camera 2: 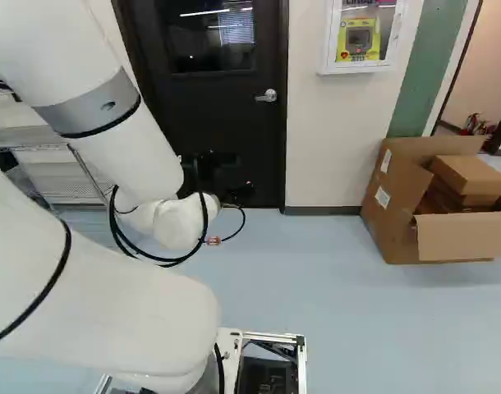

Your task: Open the door and move inside

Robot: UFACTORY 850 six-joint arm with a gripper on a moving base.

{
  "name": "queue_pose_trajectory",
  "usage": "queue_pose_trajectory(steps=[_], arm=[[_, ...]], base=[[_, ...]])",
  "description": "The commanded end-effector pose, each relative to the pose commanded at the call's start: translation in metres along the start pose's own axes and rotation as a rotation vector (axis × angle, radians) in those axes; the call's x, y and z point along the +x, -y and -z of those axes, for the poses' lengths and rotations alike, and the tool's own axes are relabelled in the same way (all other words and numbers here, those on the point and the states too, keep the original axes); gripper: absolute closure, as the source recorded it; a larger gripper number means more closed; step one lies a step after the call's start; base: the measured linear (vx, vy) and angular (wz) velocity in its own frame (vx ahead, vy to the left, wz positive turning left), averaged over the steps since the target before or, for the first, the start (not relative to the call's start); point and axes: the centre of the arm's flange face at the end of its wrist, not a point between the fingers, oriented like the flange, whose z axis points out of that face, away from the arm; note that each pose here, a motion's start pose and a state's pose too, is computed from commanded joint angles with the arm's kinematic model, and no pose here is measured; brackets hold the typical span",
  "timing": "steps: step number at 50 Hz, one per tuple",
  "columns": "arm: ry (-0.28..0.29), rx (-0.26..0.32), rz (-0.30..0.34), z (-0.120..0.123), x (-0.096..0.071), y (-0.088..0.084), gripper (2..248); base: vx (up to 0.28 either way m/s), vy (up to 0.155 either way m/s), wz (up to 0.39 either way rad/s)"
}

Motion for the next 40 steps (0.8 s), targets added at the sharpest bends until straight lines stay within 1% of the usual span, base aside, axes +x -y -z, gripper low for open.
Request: queue_pose_trajectory(steps=[40], arm=[[0.0, 0.0, 0.0, 0.0, 0.0, 0.0, 3]], base=[[0.211, 0.004, -0.022]])
